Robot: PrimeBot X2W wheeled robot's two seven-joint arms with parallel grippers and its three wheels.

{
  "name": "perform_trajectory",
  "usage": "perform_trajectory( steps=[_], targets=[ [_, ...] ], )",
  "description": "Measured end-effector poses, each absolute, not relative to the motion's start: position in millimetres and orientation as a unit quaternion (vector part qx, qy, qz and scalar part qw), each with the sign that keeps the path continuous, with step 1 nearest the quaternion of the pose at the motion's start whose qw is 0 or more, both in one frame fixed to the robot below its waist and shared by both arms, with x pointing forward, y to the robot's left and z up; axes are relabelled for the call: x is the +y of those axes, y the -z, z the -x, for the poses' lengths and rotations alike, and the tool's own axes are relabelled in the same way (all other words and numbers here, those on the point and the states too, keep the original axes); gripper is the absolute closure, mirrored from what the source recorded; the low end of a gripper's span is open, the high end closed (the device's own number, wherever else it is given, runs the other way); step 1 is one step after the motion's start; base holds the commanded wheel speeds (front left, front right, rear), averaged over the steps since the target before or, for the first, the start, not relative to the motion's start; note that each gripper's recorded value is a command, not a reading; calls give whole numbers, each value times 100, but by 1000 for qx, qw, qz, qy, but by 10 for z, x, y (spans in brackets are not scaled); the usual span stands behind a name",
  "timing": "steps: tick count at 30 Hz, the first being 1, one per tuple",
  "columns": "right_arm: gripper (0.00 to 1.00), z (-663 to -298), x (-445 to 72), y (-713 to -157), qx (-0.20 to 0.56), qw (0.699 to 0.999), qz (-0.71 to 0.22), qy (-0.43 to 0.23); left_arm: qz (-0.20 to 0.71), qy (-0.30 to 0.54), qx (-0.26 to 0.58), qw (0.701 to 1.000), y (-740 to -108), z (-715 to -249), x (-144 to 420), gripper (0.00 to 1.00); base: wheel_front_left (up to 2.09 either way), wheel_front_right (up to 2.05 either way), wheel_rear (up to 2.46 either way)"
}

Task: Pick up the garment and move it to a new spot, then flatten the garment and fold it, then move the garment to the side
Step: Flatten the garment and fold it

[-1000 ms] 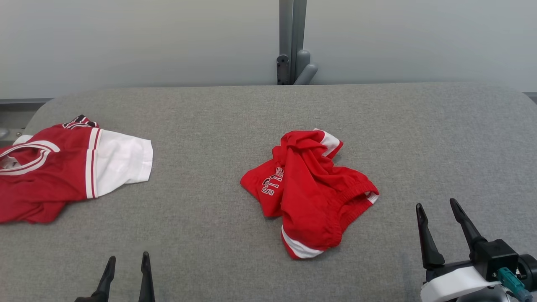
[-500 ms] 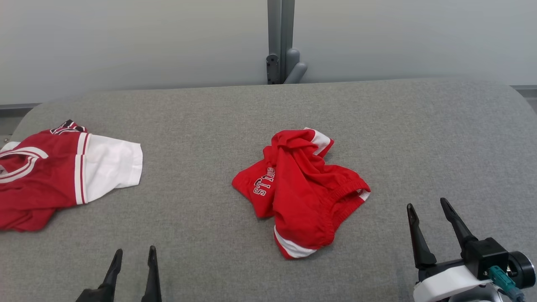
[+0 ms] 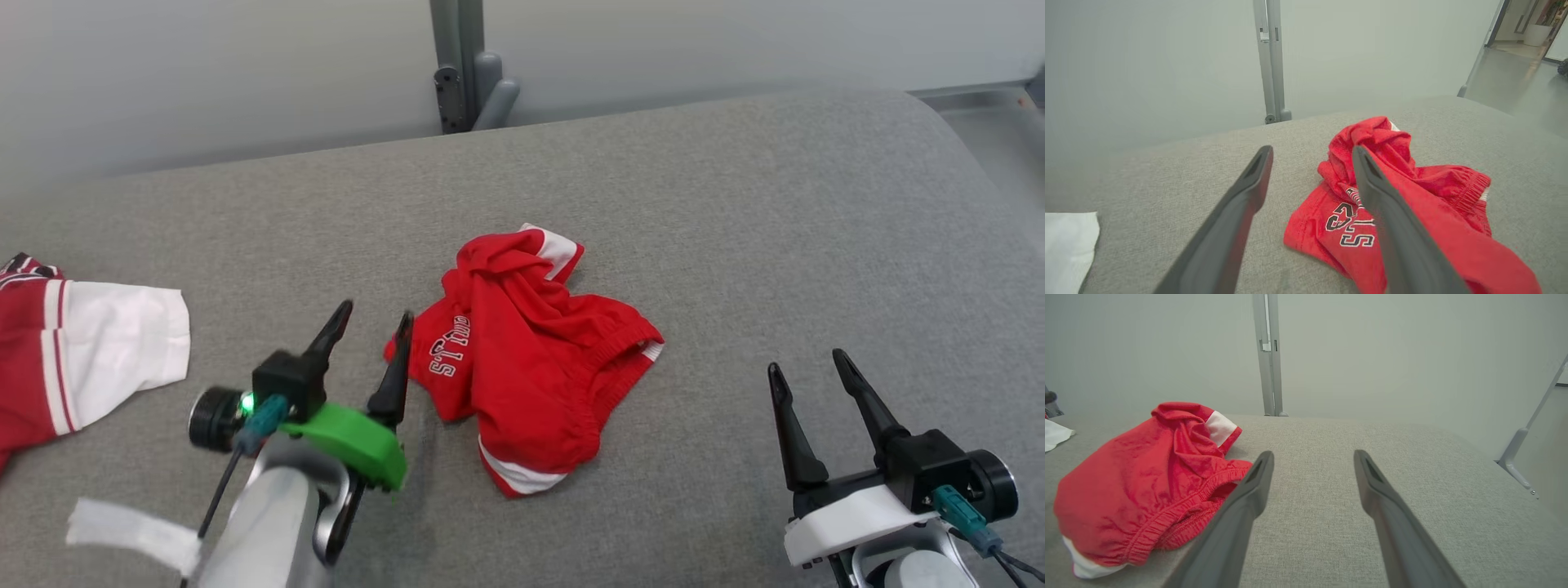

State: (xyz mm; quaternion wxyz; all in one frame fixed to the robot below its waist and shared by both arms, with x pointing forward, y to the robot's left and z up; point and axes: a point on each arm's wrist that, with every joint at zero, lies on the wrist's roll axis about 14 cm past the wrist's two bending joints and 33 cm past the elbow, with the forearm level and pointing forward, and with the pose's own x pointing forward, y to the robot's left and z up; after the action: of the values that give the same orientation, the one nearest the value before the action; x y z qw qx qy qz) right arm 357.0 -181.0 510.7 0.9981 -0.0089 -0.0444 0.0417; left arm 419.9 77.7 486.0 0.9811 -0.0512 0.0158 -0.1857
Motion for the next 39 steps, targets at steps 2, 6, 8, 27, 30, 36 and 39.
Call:
perform_trajectory(
  steps=[2, 6, 8, 27, 30, 36, 39],
  targets=[
    [0, -3567, -1862, -5089, -41, 999, 7, -33, 45, 219, 14, 974, -4958, -4360, 539, 0, 0, 0, 0],
    [0, -3544, -1981, -5023, -30, 999, 5, -13, 23, 281, 18, 959, -5167, -4707, 81, 0, 0, 0, 0],
    [0, -3528, -2015, -4998, -25, 1000, 4, -6, 8, 307, 27, 951, -5198, -4783, -112, 0, 0, 0, 0],
    [0, -3523, -2314, -4843, 2, 999, -13, 52, -123, 471, 217, 846, -4042, -4143, -1139, 0, 0, 0, 0],
    [0, -3491, -2364, -4809, 8, 998, -18, 61, -145, 473, 231, 838, -3929, -4127, -1168, 0, 0, 0, 0],
    [0, -3443, -2429, -4807, 8, 997, -27, 75, -169, 472, 238, 832, -3817, -4149, -1164, 100, 0, 0, 0],
    [0, -3423, -2459, -4838, 3, 996, -32, 80, -157, 479, 214, 836, -3915, -4164, -1232, 100, 0, 0, 0]
  ],
)
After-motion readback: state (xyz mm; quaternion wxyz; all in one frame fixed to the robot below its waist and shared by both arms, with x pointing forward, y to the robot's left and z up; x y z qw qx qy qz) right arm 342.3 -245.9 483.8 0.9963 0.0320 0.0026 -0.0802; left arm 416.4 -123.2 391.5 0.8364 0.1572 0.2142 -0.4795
